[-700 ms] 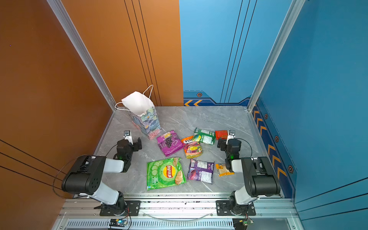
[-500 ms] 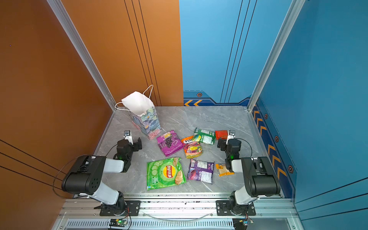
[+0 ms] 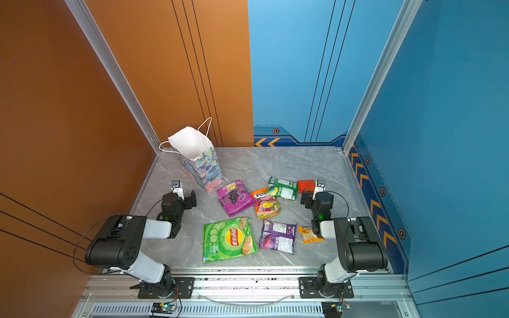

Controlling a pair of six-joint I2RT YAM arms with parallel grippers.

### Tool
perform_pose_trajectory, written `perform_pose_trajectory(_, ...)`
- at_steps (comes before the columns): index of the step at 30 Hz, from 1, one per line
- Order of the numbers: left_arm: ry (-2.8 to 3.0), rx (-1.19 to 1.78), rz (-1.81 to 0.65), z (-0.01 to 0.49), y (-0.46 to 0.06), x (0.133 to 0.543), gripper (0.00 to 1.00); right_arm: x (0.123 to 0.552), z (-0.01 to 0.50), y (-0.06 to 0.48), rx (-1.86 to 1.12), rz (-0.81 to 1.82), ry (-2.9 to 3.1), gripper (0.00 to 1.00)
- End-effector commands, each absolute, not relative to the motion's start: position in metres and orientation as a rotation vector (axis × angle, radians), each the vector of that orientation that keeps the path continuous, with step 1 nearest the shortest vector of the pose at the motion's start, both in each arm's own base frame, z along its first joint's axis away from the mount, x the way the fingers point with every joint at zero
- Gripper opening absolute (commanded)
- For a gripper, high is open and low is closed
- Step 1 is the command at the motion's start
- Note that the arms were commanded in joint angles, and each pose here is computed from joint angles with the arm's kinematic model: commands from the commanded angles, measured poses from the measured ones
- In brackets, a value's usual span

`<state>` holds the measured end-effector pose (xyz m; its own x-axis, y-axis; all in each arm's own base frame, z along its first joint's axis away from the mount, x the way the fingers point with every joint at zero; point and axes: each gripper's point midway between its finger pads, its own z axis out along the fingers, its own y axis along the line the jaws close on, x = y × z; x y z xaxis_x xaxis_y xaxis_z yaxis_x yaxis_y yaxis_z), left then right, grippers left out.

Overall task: Place the snacks into the paper bag
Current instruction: Pick up the paper bag from the top-left of the table.

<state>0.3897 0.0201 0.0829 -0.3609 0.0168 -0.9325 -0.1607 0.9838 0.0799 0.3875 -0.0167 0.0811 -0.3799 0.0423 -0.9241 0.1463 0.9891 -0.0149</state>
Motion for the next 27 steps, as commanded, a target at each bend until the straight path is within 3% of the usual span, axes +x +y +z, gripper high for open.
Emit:
perform_pose_trajectory(1, 1.915, -0.102, 0.164, 0.09, 0.02, 0.394, 0.98, 0.394, 0.091, -0.016, 0.129, -0.103, 1.935, 1.0)
perform_pose_trajectory(18, 1.904, -0.039, 0.163, 0.091, 0.007, 0.392, 0.98, 0.394, 0.091, -0.016, 0.129, -0.105, 1.934, 1.0)
perform_pose_trajectory(27, 1.732, -0.032, 0.249, 0.13, 0.003, 0.354, 0.98, 0.377, 0.116, 0.008, -0.008, -0.064, 1.874, 1.0)
